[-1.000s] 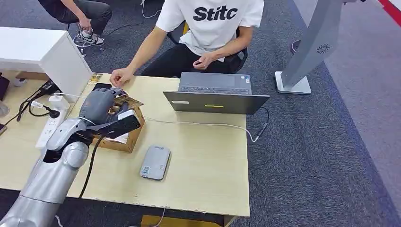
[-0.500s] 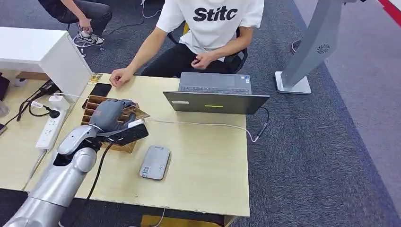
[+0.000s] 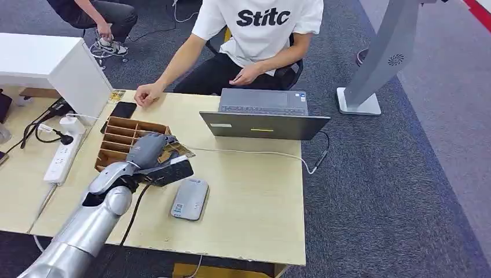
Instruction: Pass the card to the sensor for recognition and then transmit it.
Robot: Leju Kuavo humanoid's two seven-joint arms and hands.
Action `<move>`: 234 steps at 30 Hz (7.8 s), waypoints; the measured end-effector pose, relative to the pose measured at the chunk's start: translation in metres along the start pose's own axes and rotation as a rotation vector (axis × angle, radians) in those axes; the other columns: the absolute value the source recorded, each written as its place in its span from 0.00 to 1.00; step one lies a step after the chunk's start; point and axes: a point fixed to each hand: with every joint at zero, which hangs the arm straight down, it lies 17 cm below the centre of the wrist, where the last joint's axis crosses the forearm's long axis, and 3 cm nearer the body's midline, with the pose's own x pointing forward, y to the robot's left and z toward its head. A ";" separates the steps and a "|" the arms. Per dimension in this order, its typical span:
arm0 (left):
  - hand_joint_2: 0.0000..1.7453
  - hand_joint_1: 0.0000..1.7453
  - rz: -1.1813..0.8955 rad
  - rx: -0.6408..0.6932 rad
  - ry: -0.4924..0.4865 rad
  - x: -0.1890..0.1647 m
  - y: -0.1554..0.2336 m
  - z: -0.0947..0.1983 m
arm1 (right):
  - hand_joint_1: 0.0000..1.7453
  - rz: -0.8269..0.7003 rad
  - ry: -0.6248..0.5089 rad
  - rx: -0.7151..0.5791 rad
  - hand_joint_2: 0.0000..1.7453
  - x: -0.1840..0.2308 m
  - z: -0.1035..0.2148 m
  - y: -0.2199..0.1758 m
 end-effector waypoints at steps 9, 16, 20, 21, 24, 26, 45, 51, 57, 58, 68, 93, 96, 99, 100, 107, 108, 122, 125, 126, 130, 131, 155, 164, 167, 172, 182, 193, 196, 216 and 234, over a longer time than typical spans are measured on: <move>1.00 1.00 0.019 -0.064 0.001 0.009 -0.032 -0.004 | 0.00 0.019 -0.021 0.011 1.00 0.007 0.001 0.004; 1.00 1.00 0.005 -0.170 -0.016 0.015 -0.060 0.000 | 0.00 0.030 -0.020 0.019 1.00 0.008 0.002 0.008; 1.00 1.00 0.015 -0.247 -0.022 0.005 -0.073 0.007 | 0.00 0.039 -0.021 0.018 1.00 0.008 0.003 0.009; 1.00 1.00 0.013 -0.265 -0.019 0.002 -0.075 0.009 | 0.00 0.041 -0.021 0.019 1.00 0.008 0.003 0.009; 1.00 1.00 0.003 -0.291 -0.011 -0.007 -0.075 0.012 | 0.00 0.043 -0.022 0.019 1.00 0.009 0.003 0.009; 1.00 1.00 -0.004 -0.299 -0.008 -0.010 -0.075 0.012 | 0.00 0.043 -0.022 0.020 1.00 0.009 0.003 0.010; 1.00 1.00 -0.059 -0.442 0.075 -0.057 -0.066 0.030 | 0.00 0.064 -0.029 0.024 1.00 0.012 0.004 0.013; 1.00 1.00 -0.070 -0.455 0.080 -0.060 -0.070 0.033 | 0.00 0.063 -0.031 0.027 1.00 0.014 0.005 0.015; 1.00 1.00 -0.078 -0.450 0.079 -0.061 -0.071 0.033 | 0.00 0.066 -0.033 0.028 1.00 0.015 0.005 0.016; 1.00 1.00 -0.079 -0.448 0.078 -0.061 -0.072 0.033 | 0.00 0.067 -0.034 0.029 1.00 0.015 0.006 0.016; 1.00 1.00 -0.082 -0.384 0.090 -0.062 -0.070 0.028 | 0.00 0.072 -0.032 0.033 1.00 0.014 0.007 0.019; 1.00 1.00 -0.077 -0.294 0.093 -0.058 -0.076 0.024 | 0.00 0.080 -0.034 0.041 1.00 0.014 0.010 0.025; 1.00 1.00 -0.077 -0.291 0.092 -0.057 -0.077 0.024 | 0.00 0.080 -0.033 0.043 1.00 0.013 0.010 0.026; 1.00 1.00 -0.076 -0.292 0.090 -0.056 -0.077 0.023 | 0.00 0.081 -0.033 0.044 1.00 0.013 0.011 0.026; 1.00 1.00 -0.076 -0.292 0.090 -0.056 -0.077 0.023 | 0.00 0.080 -0.032 0.044 1.00 0.013 0.011 0.027; 1.00 1.00 -0.072 -0.293 0.074 -0.052 -0.078 0.022 | 0.00 0.080 -0.032 0.045 1.00 0.012 0.011 0.027; 1.00 1.00 -0.068 -0.294 0.068 -0.051 -0.078 0.022 | 0.00 0.080 -0.032 0.046 1.00 0.012 0.011 0.028; 1.00 1.00 -0.056 -0.282 0.035 -0.038 -0.063 0.015 | 0.00 0.080 -0.044 0.046 1.00 0.014 0.011 0.028; 1.00 1.00 -0.047 -0.236 0.023 -0.033 -0.040 0.008 | 0.00 0.077 -0.047 0.045 1.00 0.014 0.011 0.027; 1.00 1.00 -0.041 -0.215 0.015 -0.031 -0.029 0.005 | 0.00 0.074 -0.046 0.044 1.00 0.014 0.011 0.027; 1.00 1.00 -0.032 -0.090 0.009 -0.026 0.038 -0.007 | 0.00 0.065 -0.049 0.043 1.00 0.012 0.010 0.025; 1.00 1.00 -0.040 -0.050 0.007 -0.023 0.060 -0.010 | 0.00 0.063 -0.050 0.042 1.00 0.011 0.010 0.024; 1.00 1.00 -0.442 0.375 0.167 -0.046 0.237 0.011 | 0.00 0.053 -0.028 0.043 1.00 0.001 0.009 0.021; 1.00 1.00 -0.522 0.400 0.212 -0.058 0.235 0.007 | 0.00 0.050 -0.023 0.040 1.00 -0.001 0.009 0.019; 1.00 1.00 -0.521 0.397 0.202 -0.053 0.224 0.003 | 0.00 0.045 -0.020 0.040 1.00 -0.002 0.009 0.020; 1.00 1.00 -0.509 0.394 0.191 -0.046 0.216 -0.001 | 0.00 0.037 -0.014 0.039 1.00 -0.003 0.009 0.020; 1.00 0.76 -0.514 0.391 0.177 -0.040 0.211 -0.004 | 0.00 0.036 -0.014 0.037 1.00 -0.004 0.009 0.019; 1.00 0.00 -0.430 0.473 0.140 -0.025 0.204 0.008 | 0.00 0.022 0.000 0.033 1.00 -0.008 0.010 0.019; 1.00 0.00 -0.417 0.490 0.132 -0.023 0.202 0.014 | 0.00 0.020 0.002 0.031 1.00 -0.008 0.010 0.018; 1.00 0.00 -0.315 0.449 0.074 -0.032 0.154 0.051 | 0.00 -0.015 0.041 0.015 1.00 -0.021 0.011 0.016; 1.00 0.00 -0.146 0.336 0.065 -0.076 0.109 0.122 | 0.00 0.001 0.059 -0.006 1.00 -0.030 0.011 0.012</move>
